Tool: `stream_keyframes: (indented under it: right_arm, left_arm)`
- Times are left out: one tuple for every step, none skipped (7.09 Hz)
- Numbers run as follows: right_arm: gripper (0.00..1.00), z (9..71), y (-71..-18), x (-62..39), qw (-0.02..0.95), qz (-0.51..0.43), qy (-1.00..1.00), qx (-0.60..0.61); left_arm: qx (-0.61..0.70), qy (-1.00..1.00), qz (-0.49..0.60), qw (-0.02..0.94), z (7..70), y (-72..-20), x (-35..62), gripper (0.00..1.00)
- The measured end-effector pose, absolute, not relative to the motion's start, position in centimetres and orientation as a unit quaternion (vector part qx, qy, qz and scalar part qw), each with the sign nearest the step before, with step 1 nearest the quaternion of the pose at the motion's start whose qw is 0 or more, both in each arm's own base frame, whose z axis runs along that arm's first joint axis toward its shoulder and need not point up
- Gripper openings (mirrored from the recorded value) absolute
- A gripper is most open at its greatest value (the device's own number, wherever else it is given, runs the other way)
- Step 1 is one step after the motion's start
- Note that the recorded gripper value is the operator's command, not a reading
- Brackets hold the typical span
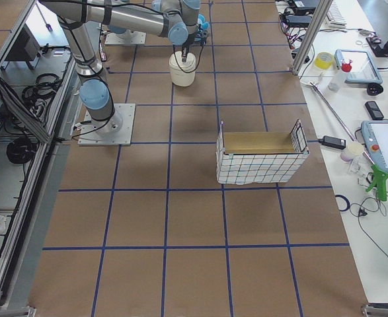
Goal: Open trash can with right arm
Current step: 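Press the right gripper onto the lid's edge farthest from the robot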
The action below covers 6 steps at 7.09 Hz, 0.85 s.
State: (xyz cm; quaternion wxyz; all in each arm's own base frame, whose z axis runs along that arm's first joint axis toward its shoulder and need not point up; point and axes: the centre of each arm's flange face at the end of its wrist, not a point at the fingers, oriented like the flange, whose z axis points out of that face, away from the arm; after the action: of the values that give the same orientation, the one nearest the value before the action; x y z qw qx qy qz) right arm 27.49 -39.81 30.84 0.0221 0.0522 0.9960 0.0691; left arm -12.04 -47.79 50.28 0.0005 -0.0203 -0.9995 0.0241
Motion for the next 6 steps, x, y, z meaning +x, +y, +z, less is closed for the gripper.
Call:
stream_keyframes:
  right_arm:
    - [0.0,30.7,-39.6,27.4,0.023,0.073,0.996,0.051]
    - [0.0,30.7,-39.6,27.4,0.025,0.074,0.996,0.051]
    - [0.0,30.8,-39.5,27.4,0.026,0.074,0.996,0.051]
    - [0.0,30.9,-39.5,27.4,0.026,0.076,0.995,0.051]
    - [0.0,31.1,-39.5,27.4,0.026,0.078,0.995,0.052]
    - [0.0,31.8,-39.7,27.4,0.025,0.084,0.995,0.053]
  left_arm:
    - [-0.02,-1.0,0.024,0.0,50.3,-47.8,-12.0,1.0]
    - [-0.02,-1.0,0.024,0.0,50.3,-47.8,-12.0,1.0]
    - [-0.02,-1.0,0.024,0.0,50.3,-47.8,-12.0,1.0]
    - [-0.02,-1.0,0.024,0.0,50.3,-47.8,-12.0,1.0]
    - [-0.02,-1.0,0.024,0.0,50.3,-47.8,-12.0,1.0]
    - [-0.02,-1.0,0.024,0.0,50.3,-47.8,-12.0,1.0]
